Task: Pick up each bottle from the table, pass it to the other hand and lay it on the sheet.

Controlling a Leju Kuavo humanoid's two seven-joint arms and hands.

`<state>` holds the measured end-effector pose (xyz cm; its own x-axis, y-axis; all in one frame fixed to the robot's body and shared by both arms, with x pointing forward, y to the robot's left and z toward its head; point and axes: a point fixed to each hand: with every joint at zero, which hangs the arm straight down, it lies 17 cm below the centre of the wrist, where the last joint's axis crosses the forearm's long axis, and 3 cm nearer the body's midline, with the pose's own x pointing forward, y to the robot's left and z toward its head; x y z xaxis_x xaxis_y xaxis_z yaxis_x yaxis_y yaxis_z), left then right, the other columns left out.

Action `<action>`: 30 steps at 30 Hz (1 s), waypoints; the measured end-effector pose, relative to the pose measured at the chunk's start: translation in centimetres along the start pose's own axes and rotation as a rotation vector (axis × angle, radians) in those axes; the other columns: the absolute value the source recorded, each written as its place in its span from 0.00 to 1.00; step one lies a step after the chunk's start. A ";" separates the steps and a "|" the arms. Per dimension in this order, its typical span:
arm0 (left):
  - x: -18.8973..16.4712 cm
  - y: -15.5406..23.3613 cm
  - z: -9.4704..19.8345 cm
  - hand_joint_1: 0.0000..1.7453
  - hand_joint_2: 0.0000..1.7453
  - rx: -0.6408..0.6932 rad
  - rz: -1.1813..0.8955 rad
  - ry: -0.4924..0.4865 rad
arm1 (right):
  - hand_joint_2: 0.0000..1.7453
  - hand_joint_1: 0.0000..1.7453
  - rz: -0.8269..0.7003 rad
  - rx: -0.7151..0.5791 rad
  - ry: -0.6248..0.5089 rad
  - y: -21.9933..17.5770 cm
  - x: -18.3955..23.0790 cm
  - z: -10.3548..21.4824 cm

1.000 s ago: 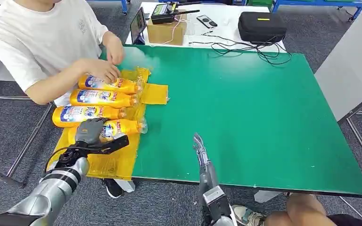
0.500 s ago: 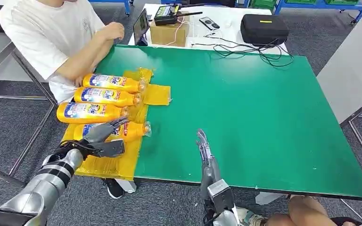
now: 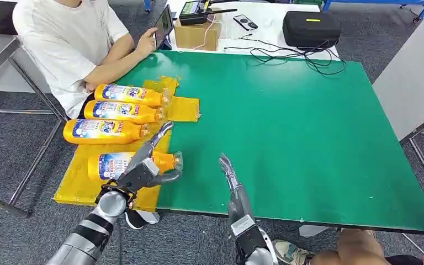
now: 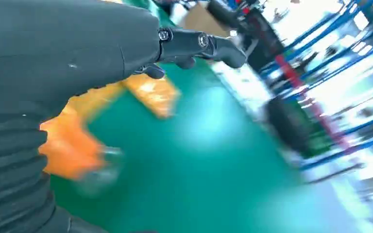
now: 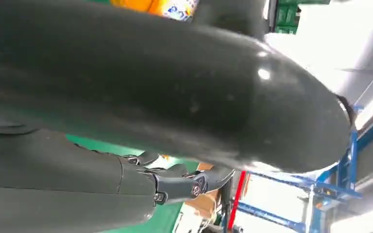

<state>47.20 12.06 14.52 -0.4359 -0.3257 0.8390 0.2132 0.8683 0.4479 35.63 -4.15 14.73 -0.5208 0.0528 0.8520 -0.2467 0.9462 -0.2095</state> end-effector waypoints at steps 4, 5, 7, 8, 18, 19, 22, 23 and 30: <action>4.6 0.4 -2.2 0.00 1.00 0.104 0.208 -0.062 | 0.00 0.00 0.022 -0.027 -0.003 -0.3 0.1 -0.2; 5.3 0.6 -2.4 0.00 1.00 0.126 0.224 -0.079 | 0.00 0.00 0.024 -0.031 -0.003 -0.4 0.1 -0.2; 6.6 0.9 -2.7 0.00 1.00 0.171 0.254 -0.105 | 0.00 0.00 0.031 -0.042 -0.003 -0.6 0.1 -0.3; 6.9 0.9 -2.7 0.00 1.00 0.186 0.269 -0.111 | 0.00 0.00 0.033 -0.044 -0.002 -0.6 0.1 -0.2; 7.1 1.1 -2.0 0.00 1.00 0.284 0.359 -0.106 | 0.00 0.00 0.074 -0.068 0.003 -1.1 -0.3 -0.1; 7.1 1.1 -1.9 0.00 1.00 0.295 0.368 -0.105 | 0.00 0.00 0.103 -0.105 0.003 -1.9 -0.3 -0.1; 7.0 1.2 -2.1 0.00 1.00 0.346 0.383 -0.113 | 0.00 0.00 0.173 -0.235 -0.015 -4.8 0.2 -1.3; 7.0 1.5 -2.3 0.00 1.00 0.378 0.365 -0.119 | 1.00 0.00 0.196 -0.281 -0.025 -5.9 0.5 -1.9; 5.1 3.1 -3.7 0.00 1.00 0.610 0.334 -0.045 | 1.00 0.00 0.348 -0.420 -0.129 -9.8 3.5 -6.1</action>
<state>48.86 11.74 21.33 -0.4709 -0.0003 0.8822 -0.1816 0.9786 -0.0966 41.19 -11.24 22.70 -0.6153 0.3700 0.6961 0.2908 0.9273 -0.2359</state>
